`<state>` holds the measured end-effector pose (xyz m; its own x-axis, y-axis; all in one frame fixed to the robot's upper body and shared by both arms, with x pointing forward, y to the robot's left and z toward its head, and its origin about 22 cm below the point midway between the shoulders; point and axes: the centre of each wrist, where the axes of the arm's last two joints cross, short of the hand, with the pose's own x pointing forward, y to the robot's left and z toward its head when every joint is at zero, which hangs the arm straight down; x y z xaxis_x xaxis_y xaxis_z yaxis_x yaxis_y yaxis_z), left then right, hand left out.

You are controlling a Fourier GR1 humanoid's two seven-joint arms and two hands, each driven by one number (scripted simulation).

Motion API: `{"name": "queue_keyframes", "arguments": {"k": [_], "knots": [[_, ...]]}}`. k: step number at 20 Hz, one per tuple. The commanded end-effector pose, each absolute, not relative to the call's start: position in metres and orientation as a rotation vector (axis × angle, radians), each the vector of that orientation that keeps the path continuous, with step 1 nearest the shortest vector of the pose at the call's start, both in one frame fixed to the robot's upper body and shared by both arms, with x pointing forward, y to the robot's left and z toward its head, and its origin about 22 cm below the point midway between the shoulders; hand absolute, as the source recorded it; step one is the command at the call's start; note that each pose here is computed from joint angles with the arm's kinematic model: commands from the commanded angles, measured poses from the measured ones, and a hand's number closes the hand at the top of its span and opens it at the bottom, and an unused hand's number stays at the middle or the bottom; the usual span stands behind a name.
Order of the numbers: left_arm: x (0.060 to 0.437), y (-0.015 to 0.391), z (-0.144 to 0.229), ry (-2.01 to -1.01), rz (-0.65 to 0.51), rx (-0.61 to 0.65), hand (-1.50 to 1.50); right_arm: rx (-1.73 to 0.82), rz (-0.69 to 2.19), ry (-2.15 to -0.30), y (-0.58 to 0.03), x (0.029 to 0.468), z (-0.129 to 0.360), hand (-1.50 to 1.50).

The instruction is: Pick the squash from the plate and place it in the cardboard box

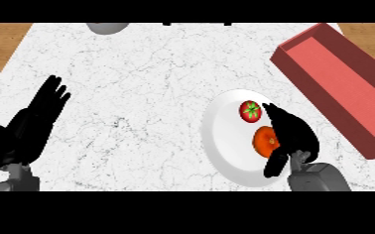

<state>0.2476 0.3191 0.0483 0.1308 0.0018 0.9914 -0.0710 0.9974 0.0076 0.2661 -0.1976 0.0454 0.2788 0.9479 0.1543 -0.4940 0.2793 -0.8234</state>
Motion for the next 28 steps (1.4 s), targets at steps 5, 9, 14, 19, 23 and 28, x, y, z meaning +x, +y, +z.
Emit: {"name": "queue_keyframes", "arguments": {"k": [5,9,14,19,23,28], "knots": [[0.260,0.320,0.057,-1.435,0.056,0.067,0.00,-0.755,1.109,-0.839,-0.190,0.263,0.046,1.50],[0.248,0.319,0.064,-1.437,0.025,0.067,0.00,-0.761,1.133,-0.875,-0.194,0.264,0.041,1.50],[0.255,0.340,0.056,-1.431,0.048,0.027,0.00,-0.751,1.176,-0.892,-0.188,0.305,0.046,1.50],[0.254,0.329,0.063,-1.444,0.032,0.048,0.00,-0.726,1.253,-0.943,-0.169,0.355,0.056,1.50],[0.240,0.304,0.046,-1.450,0.042,0.051,0.00,-0.738,1.240,-0.953,-0.179,0.356,0.037,1.50],[0.241,0.325,0.048,-1.444,0.042,0.066,0.00,-0.870,1.215,-1.023,-0.179,0.354,0.050,1.50]]}}
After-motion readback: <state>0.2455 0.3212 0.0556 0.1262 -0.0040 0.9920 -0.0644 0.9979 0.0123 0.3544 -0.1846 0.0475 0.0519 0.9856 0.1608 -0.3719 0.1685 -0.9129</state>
